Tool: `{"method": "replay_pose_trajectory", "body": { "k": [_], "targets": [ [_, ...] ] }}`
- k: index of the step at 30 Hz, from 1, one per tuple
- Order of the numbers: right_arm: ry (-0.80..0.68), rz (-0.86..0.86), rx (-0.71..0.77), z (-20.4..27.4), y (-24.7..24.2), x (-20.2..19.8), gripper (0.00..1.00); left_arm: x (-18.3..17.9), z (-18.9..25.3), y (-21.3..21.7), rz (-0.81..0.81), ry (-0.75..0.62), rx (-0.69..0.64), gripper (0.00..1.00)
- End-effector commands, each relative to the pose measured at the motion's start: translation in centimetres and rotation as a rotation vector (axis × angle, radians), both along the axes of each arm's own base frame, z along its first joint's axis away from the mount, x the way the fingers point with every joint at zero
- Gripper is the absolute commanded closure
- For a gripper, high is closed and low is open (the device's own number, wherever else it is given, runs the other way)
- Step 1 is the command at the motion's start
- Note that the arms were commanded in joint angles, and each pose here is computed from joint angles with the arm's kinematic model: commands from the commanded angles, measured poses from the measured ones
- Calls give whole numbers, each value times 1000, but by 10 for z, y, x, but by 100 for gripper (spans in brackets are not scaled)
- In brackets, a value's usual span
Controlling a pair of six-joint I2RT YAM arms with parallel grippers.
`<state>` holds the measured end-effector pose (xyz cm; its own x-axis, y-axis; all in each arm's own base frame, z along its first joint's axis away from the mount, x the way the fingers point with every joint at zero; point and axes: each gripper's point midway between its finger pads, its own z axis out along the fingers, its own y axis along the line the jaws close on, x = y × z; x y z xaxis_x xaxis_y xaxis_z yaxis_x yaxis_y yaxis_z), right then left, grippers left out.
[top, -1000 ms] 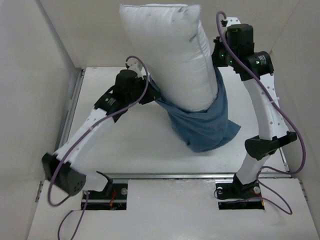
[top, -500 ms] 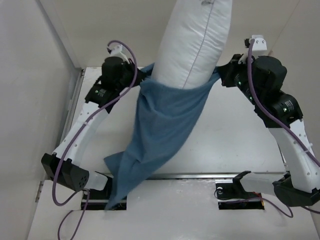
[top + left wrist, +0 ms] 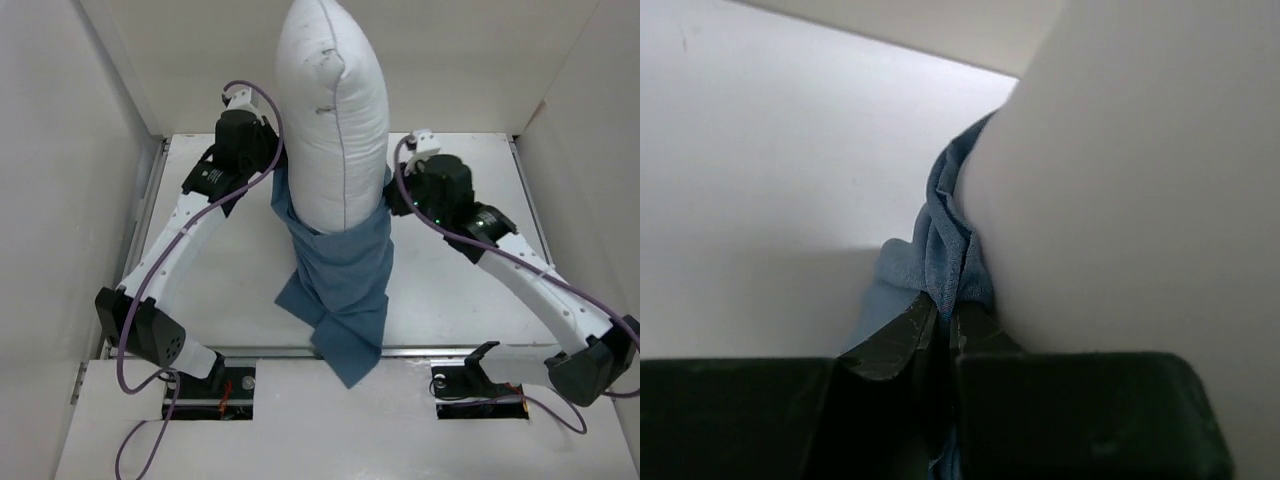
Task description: Put the pillow into the pillowcase
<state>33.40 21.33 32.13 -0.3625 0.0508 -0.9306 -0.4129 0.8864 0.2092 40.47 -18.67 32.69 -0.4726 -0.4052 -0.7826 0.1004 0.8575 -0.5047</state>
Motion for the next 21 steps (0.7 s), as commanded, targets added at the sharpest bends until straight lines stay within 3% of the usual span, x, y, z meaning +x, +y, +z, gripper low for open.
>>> {"method": "replay_pose_trajectory", "body": {
  "k": [1,4,8,10,12,14,16,18,21],
  "targets": [
    [-29,114,49,-1,44,-5,100,29,72,-19,-25,-218,-60,100],
    [-13,60,-17,-10,44,-7,100,37,94,-21,-11,-267,-49,100],
    [-90,98,9,9,68,-12,100,41,148,-23,-5,-394,-55,100],
    [-148,74,17,24,75,-8,100,32,206,-17,-2,-510,-70,100],
    [-191,55,97,42,83,0,100,28,244,-14,2,-594,-81,100],
    [-170,54,147,28,92,1,100,24,263,-16,-4,-647,-81,100],
    [-214,21,270,35,96,7,100,21,271,-23,-44,-679,-97,100],
    [-184,-41,285,11,94,16,100,17,266,-39,-95,-677,-96,100],
    [-83,-66,225,-37,104,27,100,30,211,-66,-163,-575,-36,100]
  ]
}}
